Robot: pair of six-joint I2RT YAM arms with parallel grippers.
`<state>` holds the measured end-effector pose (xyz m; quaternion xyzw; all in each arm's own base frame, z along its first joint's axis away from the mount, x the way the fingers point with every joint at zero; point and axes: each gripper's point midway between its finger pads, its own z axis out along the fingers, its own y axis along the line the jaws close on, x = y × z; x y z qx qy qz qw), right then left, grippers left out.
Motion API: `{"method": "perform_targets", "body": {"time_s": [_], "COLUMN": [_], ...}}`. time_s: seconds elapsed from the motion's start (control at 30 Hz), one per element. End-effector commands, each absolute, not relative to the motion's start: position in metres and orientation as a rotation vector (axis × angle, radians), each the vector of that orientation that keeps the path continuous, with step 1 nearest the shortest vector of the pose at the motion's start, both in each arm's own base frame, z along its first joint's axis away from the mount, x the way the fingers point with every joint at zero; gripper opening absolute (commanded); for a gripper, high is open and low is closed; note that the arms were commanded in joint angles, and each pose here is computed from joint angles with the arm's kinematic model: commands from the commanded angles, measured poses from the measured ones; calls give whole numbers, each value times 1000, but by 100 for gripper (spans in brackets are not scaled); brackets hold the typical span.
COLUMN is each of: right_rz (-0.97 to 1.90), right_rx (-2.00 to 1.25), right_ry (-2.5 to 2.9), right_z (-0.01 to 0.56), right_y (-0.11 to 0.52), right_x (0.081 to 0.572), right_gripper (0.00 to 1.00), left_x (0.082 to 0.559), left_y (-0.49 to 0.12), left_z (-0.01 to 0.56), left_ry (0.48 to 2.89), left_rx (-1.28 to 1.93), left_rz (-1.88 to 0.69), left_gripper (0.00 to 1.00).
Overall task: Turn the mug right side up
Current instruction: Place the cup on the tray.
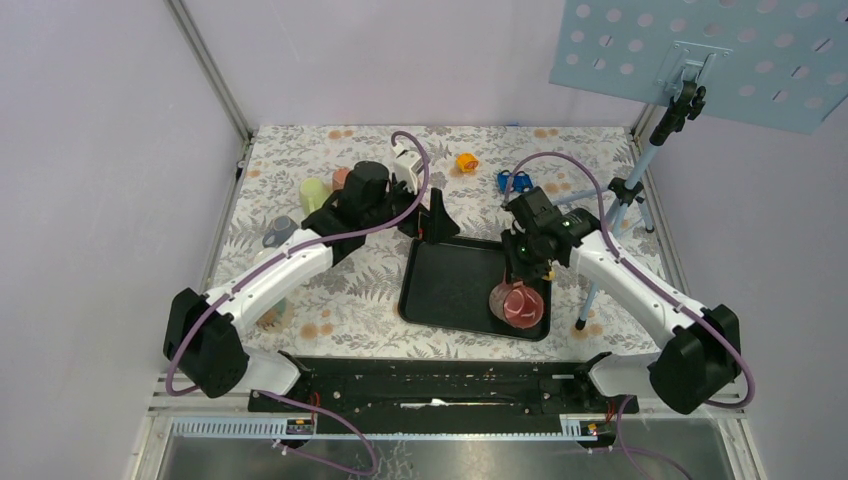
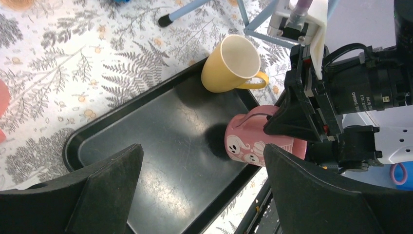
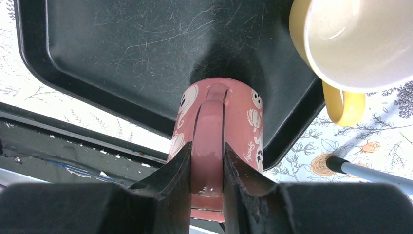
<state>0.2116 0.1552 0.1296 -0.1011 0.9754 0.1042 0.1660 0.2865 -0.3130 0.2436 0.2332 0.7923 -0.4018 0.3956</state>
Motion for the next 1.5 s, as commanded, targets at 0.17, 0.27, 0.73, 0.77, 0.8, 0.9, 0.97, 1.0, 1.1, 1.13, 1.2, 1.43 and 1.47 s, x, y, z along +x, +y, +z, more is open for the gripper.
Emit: {"method": "perform_targets", "body": {"time_s": [0.17, 0.27, 0.73, 0.77, 0.8, 0.9, 0.97, 1.0, 1.1, 1.13, 1.2, 1.43, 1.47], "right_rz": [329, 315, 282, 272, 264, 260, 263, 262, 266, 268, 267, 286, 288], "right_rx": [-387, -402, -412, -414, -413, -409, -408, -406, -406, -404, -401, -396, -393], "right_ry": [2793, 2809, 2855, 2859, 2864, 2867, 2864, 2862, 2855, 2853, 2848, 2831, 2827], "right_z": [135, 132, 108, 106, 105, 102, 102, 102, 102, 103, 103, 107, 109], "right_y": [175, 179, 198, 198, 198, 199, 201, 201, 203, 203, 204, 206, 207], "right_x": [226, 231, 250, 250, 251, 253, 255, 255, 257, 258, 259, 261, 261], "right_gripper": [0, 0, 6, 9, 10, 13, 16, 17, 21, 24, 30, 43, 43], "left_x": [275, 268, 234, 233, 232, 230, 227, 225, 221, 219, 216, 201, 200], "left_y": [-315, -316, -350, -352, -353, -355, -358, -359, -360, -361, -362, -367, -366], "left_z": [216, 199, 135, 134, 132, 125, 121, 119, 113, 112, 113, 128, 128], "left_ry": [2089, 2133, 2281, 2285, 2290, 2309, 2319, 2324, 2337, 2336, 2312, 2156, 2149], "left_rx": [479, 441, 211, 212, 212, 204, 212, 219, 229, 239, 282, 464, 479], "left_rz": [-1119, -1147, -1254, -1252, -1249, -1234, -1229, -1228, -1216, -1212, -1213, -1303, -1301], "left_gripper": [99, 99, 99, 99, 99, 99, 99, 99, 99, 99, 99, 99, 99]}}
